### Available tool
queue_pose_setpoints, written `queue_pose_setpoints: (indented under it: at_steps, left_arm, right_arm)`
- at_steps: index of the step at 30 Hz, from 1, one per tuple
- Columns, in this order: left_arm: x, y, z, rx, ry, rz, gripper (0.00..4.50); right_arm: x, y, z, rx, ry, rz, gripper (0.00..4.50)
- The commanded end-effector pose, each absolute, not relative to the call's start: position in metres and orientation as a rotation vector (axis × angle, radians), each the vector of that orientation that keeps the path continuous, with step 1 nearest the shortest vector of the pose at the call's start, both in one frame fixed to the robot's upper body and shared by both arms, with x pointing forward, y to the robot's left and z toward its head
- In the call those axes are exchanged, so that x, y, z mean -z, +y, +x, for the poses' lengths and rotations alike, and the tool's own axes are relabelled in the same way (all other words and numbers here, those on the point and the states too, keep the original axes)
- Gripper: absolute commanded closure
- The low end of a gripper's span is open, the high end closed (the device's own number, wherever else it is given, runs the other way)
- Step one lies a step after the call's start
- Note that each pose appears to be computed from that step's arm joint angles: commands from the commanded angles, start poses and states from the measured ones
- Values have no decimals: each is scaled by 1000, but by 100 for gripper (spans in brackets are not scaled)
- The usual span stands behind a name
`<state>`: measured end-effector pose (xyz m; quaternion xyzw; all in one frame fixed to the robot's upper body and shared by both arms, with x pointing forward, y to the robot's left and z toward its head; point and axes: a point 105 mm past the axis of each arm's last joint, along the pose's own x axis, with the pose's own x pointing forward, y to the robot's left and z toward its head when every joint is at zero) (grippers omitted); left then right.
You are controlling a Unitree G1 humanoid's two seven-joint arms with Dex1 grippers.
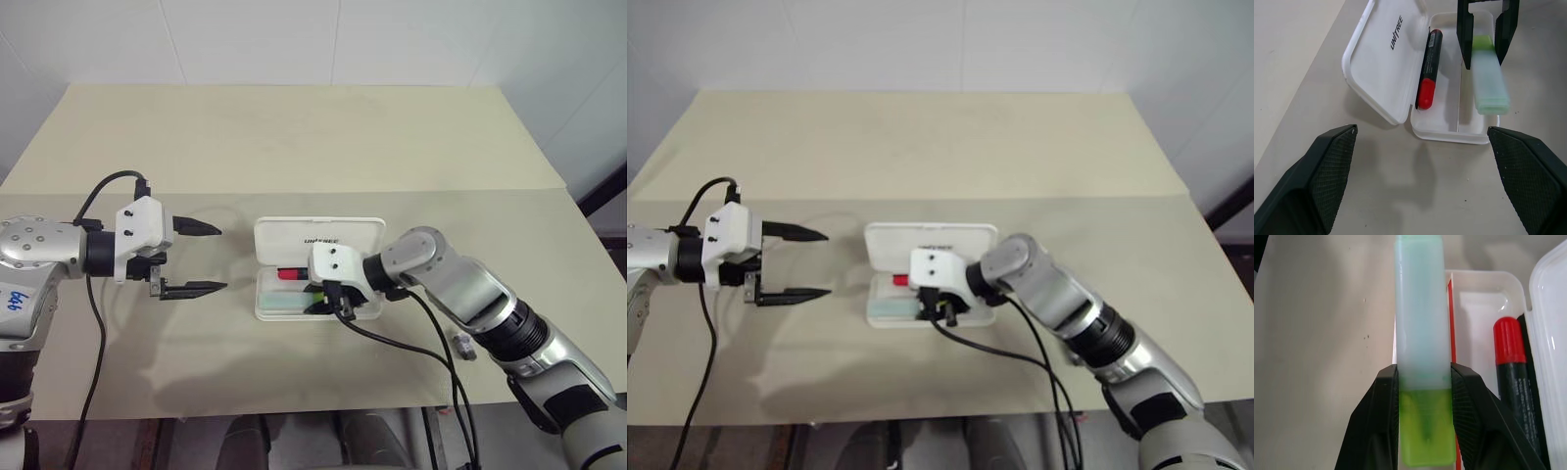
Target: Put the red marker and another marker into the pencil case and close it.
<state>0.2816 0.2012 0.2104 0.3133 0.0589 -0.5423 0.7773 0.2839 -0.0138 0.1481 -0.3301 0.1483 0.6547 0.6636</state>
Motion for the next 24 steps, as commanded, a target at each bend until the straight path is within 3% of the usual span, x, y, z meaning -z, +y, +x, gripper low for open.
queue_pose_setpoints:
  at_steps: [1,7,16,24]
  left_arm:
    - [-221,198,280,1168,78,701,0]
    - [-221,198,280,1165,74,702,0]
    - [-221,191,284,1186,54,696,0]
    - [-219,161,283,1307,11,662,0]
  right_arm:
    - [-161,-13,287,-1466,290,-755,202]
    - [-164,-12,288,-1464,281,-742,3]
    - [-193,-46,305,-1353,250,-679,3]
    - [-192,-126,283,-1214,442,-613,3]
